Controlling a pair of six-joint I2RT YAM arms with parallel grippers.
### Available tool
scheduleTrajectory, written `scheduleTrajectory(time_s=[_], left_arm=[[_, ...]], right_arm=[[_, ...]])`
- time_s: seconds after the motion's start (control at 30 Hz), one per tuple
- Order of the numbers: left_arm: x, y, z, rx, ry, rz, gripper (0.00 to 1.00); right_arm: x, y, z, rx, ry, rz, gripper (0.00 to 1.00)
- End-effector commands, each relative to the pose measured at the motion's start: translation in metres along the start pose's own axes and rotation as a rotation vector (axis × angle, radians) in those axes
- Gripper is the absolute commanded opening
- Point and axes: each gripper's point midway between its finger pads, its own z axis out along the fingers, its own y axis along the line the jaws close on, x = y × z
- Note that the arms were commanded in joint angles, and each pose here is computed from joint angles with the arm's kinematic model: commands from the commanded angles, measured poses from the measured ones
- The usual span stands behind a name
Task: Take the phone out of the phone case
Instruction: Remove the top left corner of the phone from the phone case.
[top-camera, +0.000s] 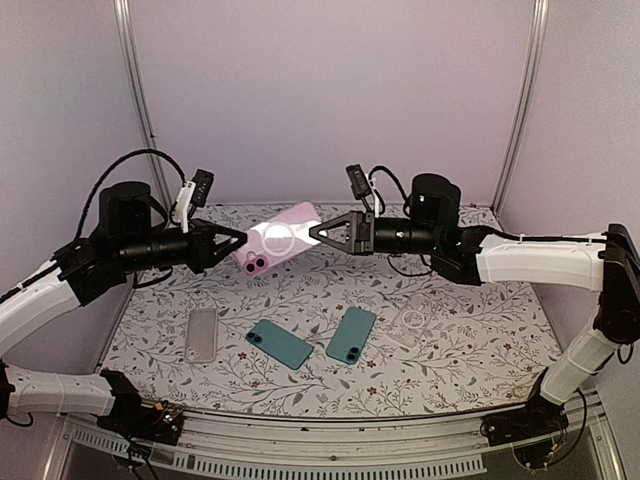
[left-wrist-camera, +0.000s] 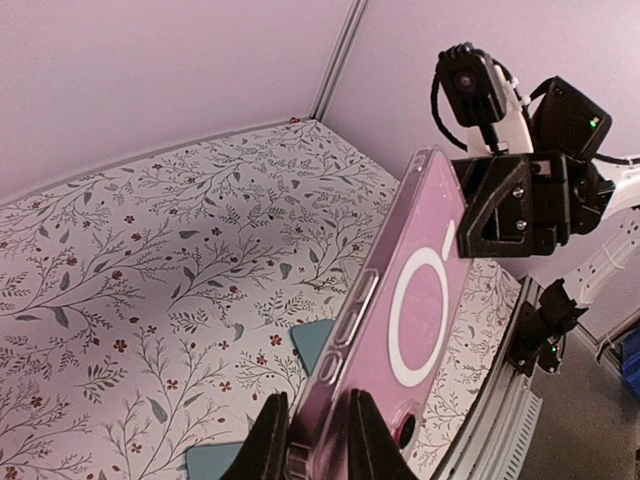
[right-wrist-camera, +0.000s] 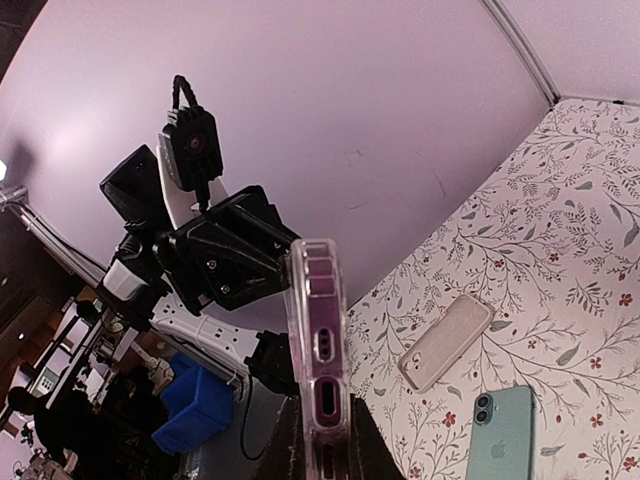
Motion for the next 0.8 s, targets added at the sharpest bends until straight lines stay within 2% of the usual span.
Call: scheduleTrajectory(time_s=[0.0, 0.33, 0.77], left_arm=[[0.017, 0.027, 0.008, -0.162, 0.075, 0.053, 0.17], [0.022, 0.041, 0.013, -0.279, 0.104, 0.082, 0.16], [0.026, 0.044, 0.022, -0.35, 0.14, 0.132, 0.17]], right_arm=[[-0.026, 0.016, 0.008, -0.012, -0.079, -0.016, 0.0], [-0.025, 0.002, 0.011, 0.047, -0.08, 0.012, 0.0], [-0.024, -0.006, 0.014, 0.077, -0.067, 0.038, 0.0]])
